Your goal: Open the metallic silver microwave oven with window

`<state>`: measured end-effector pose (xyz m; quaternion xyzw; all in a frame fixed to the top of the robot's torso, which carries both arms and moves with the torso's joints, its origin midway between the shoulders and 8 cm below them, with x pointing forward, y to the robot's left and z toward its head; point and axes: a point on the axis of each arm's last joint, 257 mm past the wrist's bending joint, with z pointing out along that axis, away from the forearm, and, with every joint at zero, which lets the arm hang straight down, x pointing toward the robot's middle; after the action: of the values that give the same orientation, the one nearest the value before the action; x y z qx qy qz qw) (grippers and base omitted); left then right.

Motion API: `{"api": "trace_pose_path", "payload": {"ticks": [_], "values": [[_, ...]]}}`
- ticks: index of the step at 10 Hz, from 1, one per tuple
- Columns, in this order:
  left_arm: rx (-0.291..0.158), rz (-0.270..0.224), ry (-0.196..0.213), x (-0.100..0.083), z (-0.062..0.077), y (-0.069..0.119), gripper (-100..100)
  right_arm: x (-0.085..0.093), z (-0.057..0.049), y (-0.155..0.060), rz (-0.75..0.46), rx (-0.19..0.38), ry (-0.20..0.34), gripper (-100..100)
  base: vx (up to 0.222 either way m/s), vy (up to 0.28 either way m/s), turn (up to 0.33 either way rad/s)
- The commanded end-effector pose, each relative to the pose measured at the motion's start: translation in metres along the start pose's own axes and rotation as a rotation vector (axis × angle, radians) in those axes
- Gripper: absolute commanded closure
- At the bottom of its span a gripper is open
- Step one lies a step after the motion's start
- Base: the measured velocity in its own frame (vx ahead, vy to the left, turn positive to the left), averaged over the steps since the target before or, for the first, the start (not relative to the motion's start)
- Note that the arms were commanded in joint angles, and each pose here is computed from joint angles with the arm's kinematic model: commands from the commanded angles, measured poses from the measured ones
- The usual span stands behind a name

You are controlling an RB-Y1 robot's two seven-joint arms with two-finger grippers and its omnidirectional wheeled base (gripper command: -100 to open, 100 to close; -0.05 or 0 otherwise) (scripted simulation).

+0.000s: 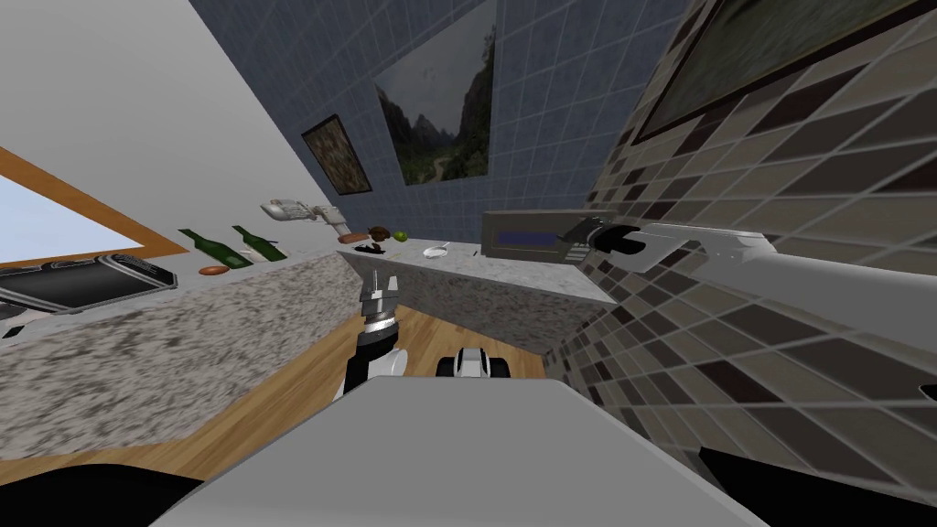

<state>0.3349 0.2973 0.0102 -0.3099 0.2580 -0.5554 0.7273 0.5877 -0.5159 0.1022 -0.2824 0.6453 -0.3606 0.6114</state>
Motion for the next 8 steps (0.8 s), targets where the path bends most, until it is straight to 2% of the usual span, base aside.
{"api": "trace_pose_path", "payload": {"ticks": [1,2,3,4,5,8], "values": [[0.0,0.0,0.0,0.0,0.0,0.0,0,-0.001,-0.002,-0.007,-0.003,0.006,0.008,-100,0.098,-0.019,0.064],[0.0,0.0,0.0,0.0,0.0,0.0,0,0.0,0.0,-0.004,-0.002,0.003,0.005,-100,0.061,-0.016,0.019],[0.0,0.0,0.0,0.0,0.0,0.0,0,-0.001,0.0,-0.005,-0.002,0.004,0.005,100,0.0,0.0,0.0],[0.0,0.0,0.0,0.0,0.0,0.0,0,0.017,-0.001,-0.019,-0.002,0.04,0.052,100,0.005,0.162,-0.122],[0.0,0.0,0.0,0.0,0.0,0.0,0,0.017,-0.001,-0.019,-0.002,0.04,0.052,100,-0.025,0.234,-0.092],[0.0,-0.001,0.0,0.0,0.0,0.0,0,0.043,-0.003,-0.041,-0.001,0.094,0.122,100,-0.067,0.266,-0.087]]}}
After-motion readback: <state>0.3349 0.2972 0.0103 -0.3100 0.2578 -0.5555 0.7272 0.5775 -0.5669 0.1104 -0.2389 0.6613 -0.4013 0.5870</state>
